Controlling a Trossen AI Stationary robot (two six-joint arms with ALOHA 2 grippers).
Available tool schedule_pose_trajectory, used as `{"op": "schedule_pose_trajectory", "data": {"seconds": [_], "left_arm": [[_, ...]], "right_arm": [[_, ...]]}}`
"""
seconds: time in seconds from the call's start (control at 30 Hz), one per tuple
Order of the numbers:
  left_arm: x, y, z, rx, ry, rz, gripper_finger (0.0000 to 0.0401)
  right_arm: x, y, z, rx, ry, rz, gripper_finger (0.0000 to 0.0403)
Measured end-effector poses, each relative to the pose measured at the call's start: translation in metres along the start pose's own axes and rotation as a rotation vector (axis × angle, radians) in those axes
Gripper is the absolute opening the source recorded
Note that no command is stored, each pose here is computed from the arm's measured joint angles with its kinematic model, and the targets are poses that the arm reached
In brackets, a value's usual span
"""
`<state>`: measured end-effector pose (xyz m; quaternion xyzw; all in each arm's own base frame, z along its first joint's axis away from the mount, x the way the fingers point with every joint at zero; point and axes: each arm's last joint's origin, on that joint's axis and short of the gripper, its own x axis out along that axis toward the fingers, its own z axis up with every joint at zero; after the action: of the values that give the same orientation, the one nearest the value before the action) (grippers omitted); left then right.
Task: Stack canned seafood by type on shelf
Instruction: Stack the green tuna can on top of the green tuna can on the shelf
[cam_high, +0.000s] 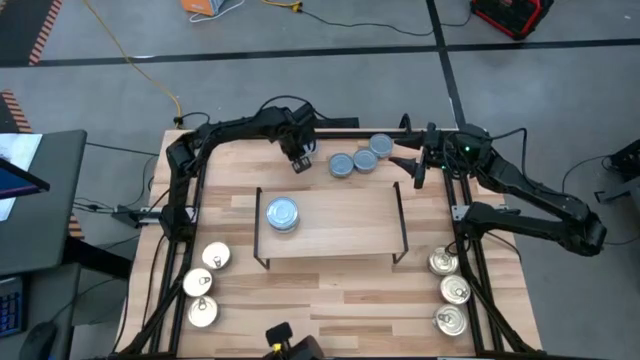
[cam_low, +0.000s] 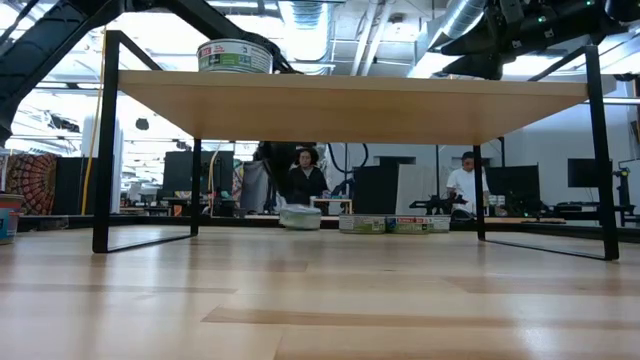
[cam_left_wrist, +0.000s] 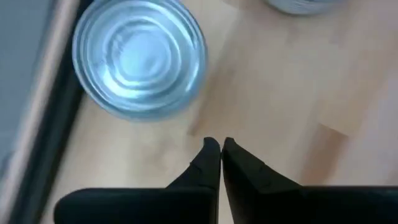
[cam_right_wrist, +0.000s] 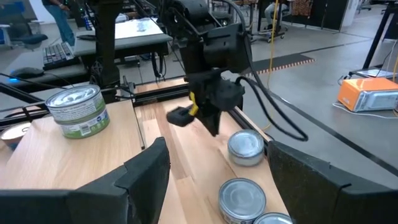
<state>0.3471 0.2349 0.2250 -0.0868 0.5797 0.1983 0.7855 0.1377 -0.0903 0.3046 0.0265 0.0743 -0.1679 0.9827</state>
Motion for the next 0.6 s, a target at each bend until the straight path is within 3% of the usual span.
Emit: {"op": "schedule_pose_trajectory", "data": {"seconds": [0.17, 0.33, 0.47, 0.6], "left_arm": [[-0.007, -0.001, 0.000, 0.017, 0.026, -0.044, 0.0001], [-0.016, 0.004, 0.012, 0.033, -0.055, 0.055, 0.0011], [-0.007, 0.007, 0.015, 0.237, -0.045, 0.141, 0.0059], [0.006, 0.004, 0.013, 0.406, -0.057, 0.149, 0.0139]], "right_arm": [[0.000, 0.000, 0.000, -0.003, 0.002, 0.000, 0.0295], [0.000, 0.000, 0.001, 0.002, -0.006, 0.000, 0.0295], [0.000, 0.000, 0.000, 0.002, -0.003, 0.002, 0.0295], [0.000, 0.000, 0.000, -0.003, 0.000, 0.002, 0.0295]]}}
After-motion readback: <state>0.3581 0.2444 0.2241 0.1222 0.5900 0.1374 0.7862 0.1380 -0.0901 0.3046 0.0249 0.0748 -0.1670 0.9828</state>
